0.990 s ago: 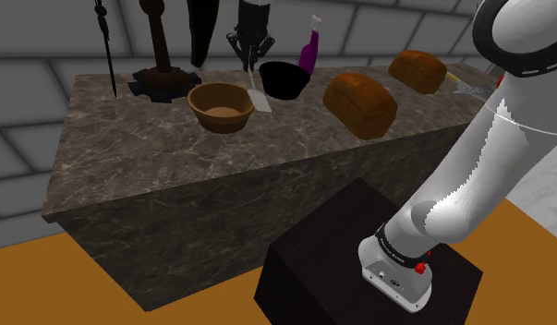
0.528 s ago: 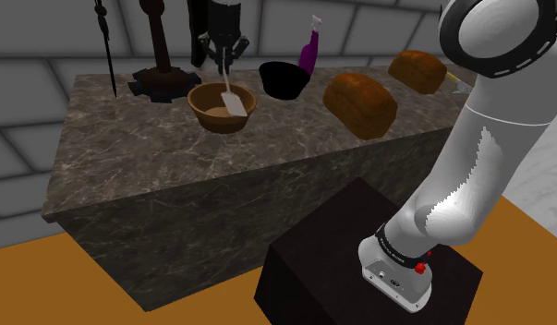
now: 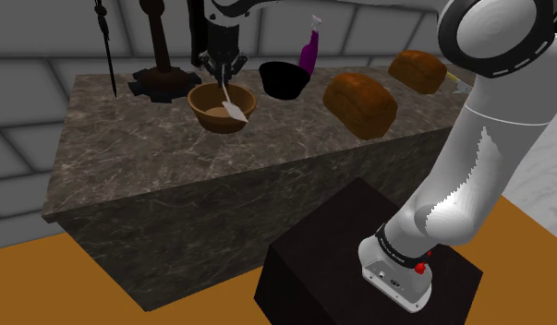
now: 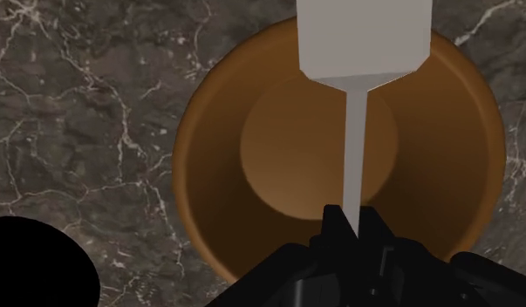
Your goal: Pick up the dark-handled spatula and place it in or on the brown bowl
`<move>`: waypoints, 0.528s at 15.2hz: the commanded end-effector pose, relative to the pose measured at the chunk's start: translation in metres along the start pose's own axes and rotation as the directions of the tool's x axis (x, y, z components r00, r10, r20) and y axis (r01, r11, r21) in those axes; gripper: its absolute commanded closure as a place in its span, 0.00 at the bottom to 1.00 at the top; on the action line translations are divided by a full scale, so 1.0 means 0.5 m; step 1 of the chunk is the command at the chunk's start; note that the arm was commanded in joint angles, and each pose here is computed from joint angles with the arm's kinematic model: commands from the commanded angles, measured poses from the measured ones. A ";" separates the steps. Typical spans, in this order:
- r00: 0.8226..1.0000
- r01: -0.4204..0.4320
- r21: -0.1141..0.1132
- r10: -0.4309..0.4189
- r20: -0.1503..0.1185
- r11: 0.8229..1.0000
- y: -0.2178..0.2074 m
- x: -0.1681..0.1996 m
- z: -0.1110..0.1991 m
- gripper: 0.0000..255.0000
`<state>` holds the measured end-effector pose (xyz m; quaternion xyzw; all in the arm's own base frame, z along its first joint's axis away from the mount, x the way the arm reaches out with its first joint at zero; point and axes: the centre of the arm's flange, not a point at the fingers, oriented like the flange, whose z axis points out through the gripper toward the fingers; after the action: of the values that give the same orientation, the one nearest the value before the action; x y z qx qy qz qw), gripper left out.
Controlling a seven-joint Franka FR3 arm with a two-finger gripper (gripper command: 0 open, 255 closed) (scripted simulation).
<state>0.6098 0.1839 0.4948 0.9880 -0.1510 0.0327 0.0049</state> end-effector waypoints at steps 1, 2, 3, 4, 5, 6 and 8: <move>1.000 0.000 0.000 0.000 0.000 1.000 -0.001 0.000 0.019 1.00; 1.000 0.000 0.000 0.000 0.000 1.000 -0.001 0.000 0.030 1.00; 1.000 0.000 0.000 0.000 0.000 1.000 -0.001 -0.001 0.040 1.00; 1.000 0.000 0.000 0.000 0.000 1.000 -0.001 -0.002 0.051 1.00; 1.000 0.000 0.000 0.000 0.000 1.000 -0.001 -0.002 0.060 1.00; 1.000 0.000 0.000 0.000 0.000 1.000 -0.001 -0.002 0.060 1.00; 1.000 0.000 0.000 0.000 0.000 1.000 -0.001 -0.002 0.060 1.00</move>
<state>0.6108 0.1837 0.4676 0.9879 -0.1512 0.0347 0.0042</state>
